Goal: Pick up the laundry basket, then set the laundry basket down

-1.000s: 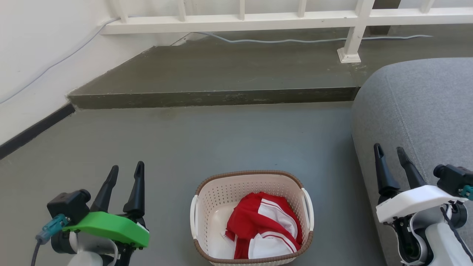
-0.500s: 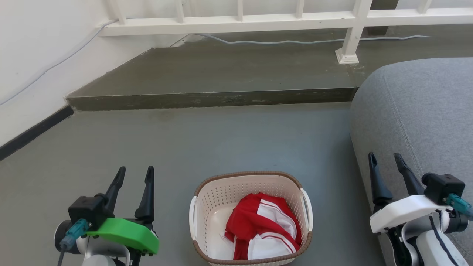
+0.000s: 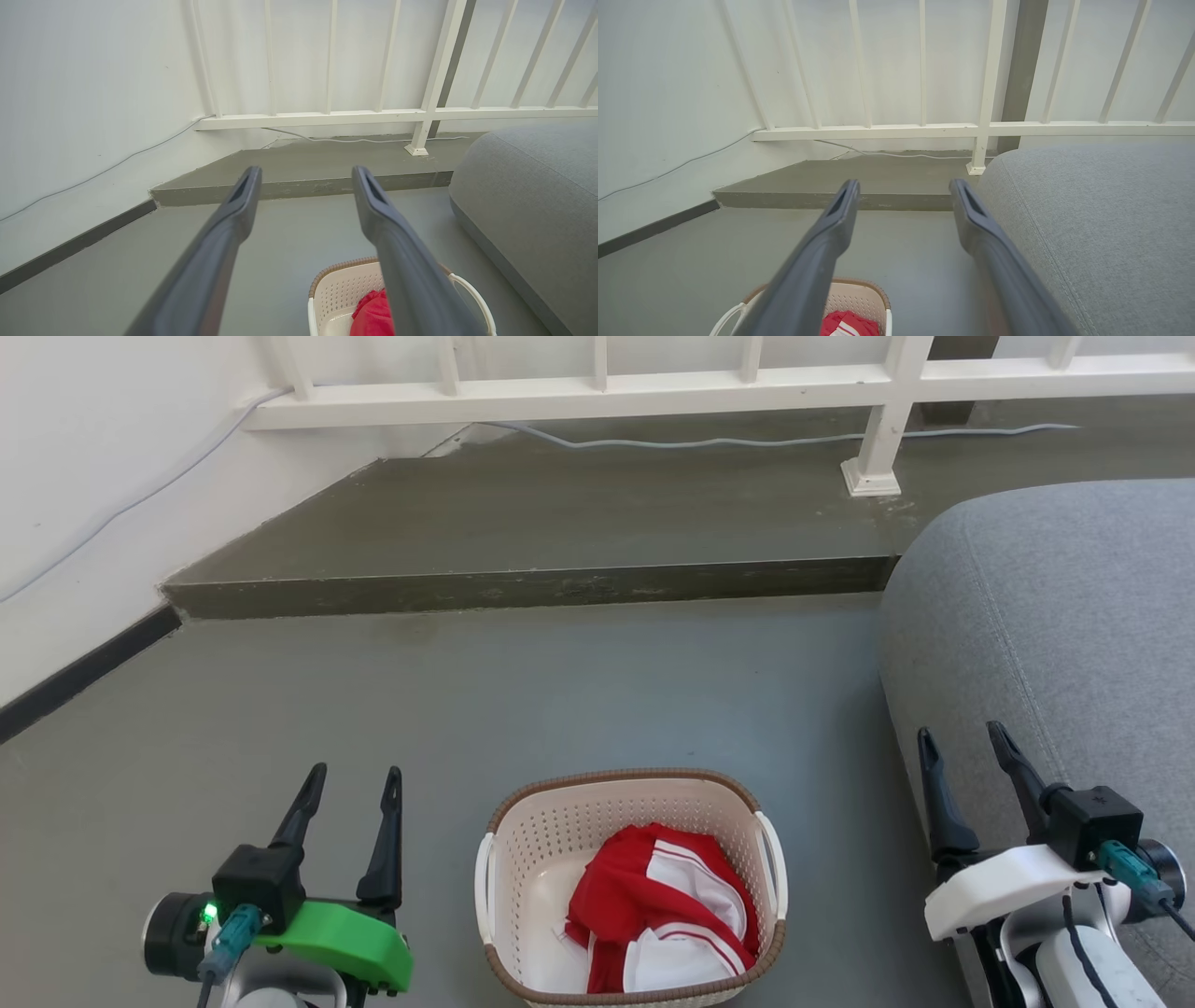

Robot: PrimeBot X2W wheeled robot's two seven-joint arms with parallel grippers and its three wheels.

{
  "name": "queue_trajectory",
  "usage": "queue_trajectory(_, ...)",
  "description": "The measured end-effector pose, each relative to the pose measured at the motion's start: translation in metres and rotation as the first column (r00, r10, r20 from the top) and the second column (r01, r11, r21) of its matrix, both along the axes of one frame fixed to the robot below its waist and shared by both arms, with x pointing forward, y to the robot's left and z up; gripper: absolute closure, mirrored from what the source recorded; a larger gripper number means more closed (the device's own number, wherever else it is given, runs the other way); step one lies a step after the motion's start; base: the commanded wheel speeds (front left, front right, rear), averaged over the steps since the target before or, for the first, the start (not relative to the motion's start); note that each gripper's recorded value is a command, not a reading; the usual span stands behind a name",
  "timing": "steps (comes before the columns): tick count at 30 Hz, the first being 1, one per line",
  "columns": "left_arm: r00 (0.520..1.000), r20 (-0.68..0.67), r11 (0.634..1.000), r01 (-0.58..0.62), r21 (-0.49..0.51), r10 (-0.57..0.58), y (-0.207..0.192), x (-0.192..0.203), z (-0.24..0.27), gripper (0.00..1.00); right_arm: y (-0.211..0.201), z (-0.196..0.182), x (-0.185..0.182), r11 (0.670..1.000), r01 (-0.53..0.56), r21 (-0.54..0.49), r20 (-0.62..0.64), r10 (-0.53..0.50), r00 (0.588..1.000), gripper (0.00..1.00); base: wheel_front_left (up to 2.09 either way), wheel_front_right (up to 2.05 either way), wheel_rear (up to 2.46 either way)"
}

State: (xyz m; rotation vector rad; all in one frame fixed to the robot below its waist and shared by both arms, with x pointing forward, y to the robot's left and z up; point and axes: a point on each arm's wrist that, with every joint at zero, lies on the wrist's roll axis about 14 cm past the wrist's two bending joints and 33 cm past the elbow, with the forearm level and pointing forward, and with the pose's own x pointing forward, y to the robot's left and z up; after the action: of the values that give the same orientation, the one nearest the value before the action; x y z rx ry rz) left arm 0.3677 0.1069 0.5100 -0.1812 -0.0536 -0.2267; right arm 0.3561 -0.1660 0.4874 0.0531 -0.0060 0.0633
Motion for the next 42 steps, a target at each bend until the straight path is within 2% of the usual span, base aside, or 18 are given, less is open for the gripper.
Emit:
queue_trajectory(29,0.998,-0.060,1.000,-0.001,0.026,0.002,0.000,-0.003,-0.021,0.00,-0.001,-0.008,-0.003,1.000,0.004,0.005,-0.022,-0.003,1.000,0.00,0.00,0.00,0.00)
queue_trajectory(42,0.995,-0.099,0.999,0.012,0.040,-0.008,-0.003,0.012,-0.036,0.00,-0.002,-0.034,0.005,1.000,0.012,0.013,-0.103,-0.011,0.995,0.00,0.00,0.00,0.00)
